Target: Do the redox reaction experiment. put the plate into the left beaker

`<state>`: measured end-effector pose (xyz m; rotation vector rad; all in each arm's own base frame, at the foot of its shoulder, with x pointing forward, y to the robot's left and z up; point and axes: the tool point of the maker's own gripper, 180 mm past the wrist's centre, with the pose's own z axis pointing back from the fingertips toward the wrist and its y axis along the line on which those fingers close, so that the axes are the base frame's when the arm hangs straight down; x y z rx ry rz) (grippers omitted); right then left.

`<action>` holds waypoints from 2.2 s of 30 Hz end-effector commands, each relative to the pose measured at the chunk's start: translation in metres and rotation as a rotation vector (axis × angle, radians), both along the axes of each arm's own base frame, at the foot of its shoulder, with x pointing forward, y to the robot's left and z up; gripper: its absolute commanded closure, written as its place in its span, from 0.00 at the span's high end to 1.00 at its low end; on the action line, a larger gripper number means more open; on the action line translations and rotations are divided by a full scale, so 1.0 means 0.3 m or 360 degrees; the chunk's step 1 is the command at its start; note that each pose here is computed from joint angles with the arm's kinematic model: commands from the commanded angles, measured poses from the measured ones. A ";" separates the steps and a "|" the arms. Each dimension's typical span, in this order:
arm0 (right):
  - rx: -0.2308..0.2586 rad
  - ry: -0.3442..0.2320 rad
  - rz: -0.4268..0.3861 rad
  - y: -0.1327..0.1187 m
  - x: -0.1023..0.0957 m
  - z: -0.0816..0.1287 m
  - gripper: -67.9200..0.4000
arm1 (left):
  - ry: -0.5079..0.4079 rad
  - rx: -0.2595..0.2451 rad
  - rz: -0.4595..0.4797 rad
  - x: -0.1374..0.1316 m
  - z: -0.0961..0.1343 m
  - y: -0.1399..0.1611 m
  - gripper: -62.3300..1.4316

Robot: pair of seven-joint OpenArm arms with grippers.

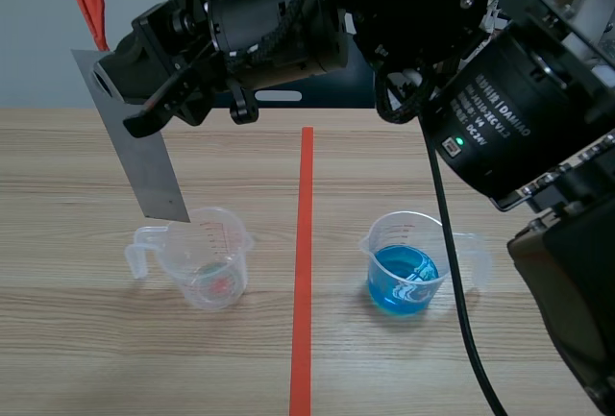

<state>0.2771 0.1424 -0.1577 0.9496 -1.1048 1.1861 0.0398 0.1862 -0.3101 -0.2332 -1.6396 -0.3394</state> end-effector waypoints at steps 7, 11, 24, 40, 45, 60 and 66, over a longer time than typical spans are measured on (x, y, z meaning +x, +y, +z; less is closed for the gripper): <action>0.0066 -0.0077 0.0019 0.006 0.004 0.068 0.02 | -0.0047 -0.0018 -0.0009 0.013 0.019 -0.006 1.00; 0.0067 -0.0077 0.0019 0.006 0.004 0.068 0.02 | -0.0051 -0.0018 -0.0010 0.015 0.020 -0.006 1.00; 0.0072 -0.0078 0.0019 0.007 0.004 0.070 0.01 | -0.0051 -0.0019 -0.0009 0.015 0.020 -0.006 1.00; 0.0051 -0.0099 -0.0001 0.002 0.012 0.060 0.01 | -0.0052 -0.0019 -0.0010 0.015 0.020 -0.006 1.00; 0.0059 -0.0113 -0.0008 -0.001 0.018 0.060 0.01 | -0.0052 -0.0019 -0.0010 0.015 0.020 -0.006 1.00; 0.0011 -0.0002 -0.0046 -0.014 0.069 -0.054 0.01 | -0.0052 -0.0019 -0.0010 0.014 0.020 -0.006 1.00; -0.0005 -0.0003 -0.0078 -0.020 0.089 -0.080 0.02 | -0.0052 -0.0019 -0.0010 0.014 0.020 -0.006 1.00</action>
